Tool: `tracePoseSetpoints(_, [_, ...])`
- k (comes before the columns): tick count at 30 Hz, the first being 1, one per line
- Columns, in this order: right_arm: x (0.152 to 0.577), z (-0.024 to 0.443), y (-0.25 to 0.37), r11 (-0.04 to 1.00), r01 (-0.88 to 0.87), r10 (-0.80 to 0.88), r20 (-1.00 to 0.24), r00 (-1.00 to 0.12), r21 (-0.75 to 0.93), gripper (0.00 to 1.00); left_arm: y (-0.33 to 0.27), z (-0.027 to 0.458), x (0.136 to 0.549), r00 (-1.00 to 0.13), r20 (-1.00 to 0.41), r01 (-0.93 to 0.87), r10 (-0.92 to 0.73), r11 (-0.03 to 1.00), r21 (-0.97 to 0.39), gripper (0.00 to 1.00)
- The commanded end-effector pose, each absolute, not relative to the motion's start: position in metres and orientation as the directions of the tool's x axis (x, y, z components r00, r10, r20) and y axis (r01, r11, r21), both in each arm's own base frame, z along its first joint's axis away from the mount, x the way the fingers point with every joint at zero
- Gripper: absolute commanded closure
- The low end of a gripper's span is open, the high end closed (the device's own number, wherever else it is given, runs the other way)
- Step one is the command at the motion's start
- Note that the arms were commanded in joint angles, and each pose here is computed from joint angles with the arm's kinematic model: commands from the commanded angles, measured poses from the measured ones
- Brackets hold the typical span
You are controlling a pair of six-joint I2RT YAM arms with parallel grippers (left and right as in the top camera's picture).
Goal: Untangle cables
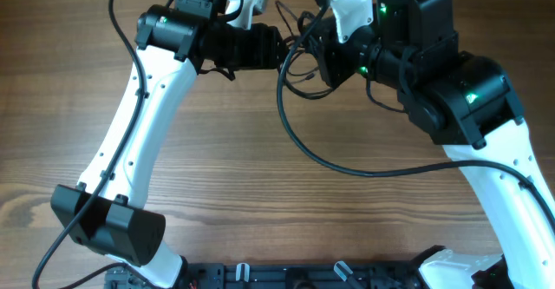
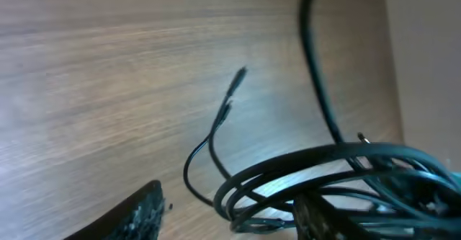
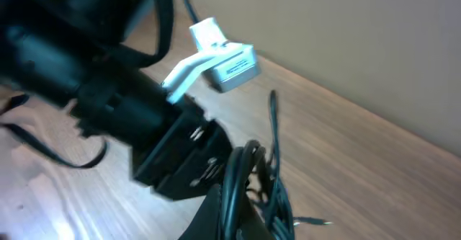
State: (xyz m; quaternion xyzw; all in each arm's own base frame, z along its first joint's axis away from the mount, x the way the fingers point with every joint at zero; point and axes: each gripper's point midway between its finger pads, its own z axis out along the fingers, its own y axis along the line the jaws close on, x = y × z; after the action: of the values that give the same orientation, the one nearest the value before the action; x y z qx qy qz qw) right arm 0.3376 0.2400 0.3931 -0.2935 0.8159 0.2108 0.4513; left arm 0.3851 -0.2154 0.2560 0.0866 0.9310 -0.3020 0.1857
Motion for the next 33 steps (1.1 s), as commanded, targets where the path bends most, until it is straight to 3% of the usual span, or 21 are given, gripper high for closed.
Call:
tracePoseSetpoints(1, [0.317,0.403,0.258,0.639,-0.752,-0.267,-0.869,-0.416,0.164,0.96,-0.209,0.251,0.396,-0.901,-0.432,0.263,0.037,0.839,-0.477,0.43])
tracePoseSetpoints(7, [0.283,0.423,0.272,0.485,-0.843,-0.249,-0.887,-0.389,0.233,0.96,-0.226,0.256,0.404,-0.875,-0.481,0.313,0.054,0.821,-0.477,0.45])
tracePoseSetpoints(14, [0.246,0.455,0.265,0.408,-0.879,-0.199,-0.915,-0.35,0.248,0.95,-0.246,0.24,0.411,-0.873,-0.48,0.341,0.085,0.81,-0.477,0.47])
tracePoseSetpoints(15, [0.244,0.456,0.263,0.408,-0.88,-0.197,-0.917,-0.347,0.245,0.95,-0.247,0.241,0.412,-0.869,-0.487,0.345,0.082,0.808,-0.478,0.53])
tracePoseSetpoints(17, [0.241,0.456,0.262,0.409,-0.878,-0.2,-0.914,-0.352,0.249,0.95,-0.249,0.246,0.415,-0.863,-0.501,0.347,0.069,0.802,-0.487,0.96])
tracePoseSetpoints(18, [0.24,0.453,0.261,0.411,-0.875,-0.208,-0.908,-0.363,0.256,0.95,-0.25,0.249,0.416,-0.862,-0.504,0.341,0.055,0.798,-0.497,0.96])
tracePoseSetpoints(21, [0.252,0.439,0.251,0.504,-0.83,-0.23,-0.889,-0.395,0.238,0.96,-0.236,0.272,0.411,-0.844,-0.536,0.34,0.028,0.8,-0.494,0.96])
tracePoseSetpoints(24, [0.277,0.423,0.226,0.681,-0.714,-0.244,-0.868,-0.433,0.165,0.96,-0.166,0.316,0.396,-0.803,-0.59,0.232,-0.081,0.87,-0.435,0.96])
tracePoseSetpoints(28, [0.308,0.42,0.183,0.806,-0.571,-0.174,-0.86,-0.48,0.156,0.96,-0.051,0.351,0.344,-0.756,-0.599,-0.039,-0.265,0.931,-0.363,0.96])
tracePoseSetpoints(33, [0.344,0.406,0.117,0.896,-0.405,-0.079,-0.834,-0.546,0.181,0.96,0.044,0.39,0.268,-0.586,-0.67,-0.287,-0.455,0.89,-0.354,0.96])
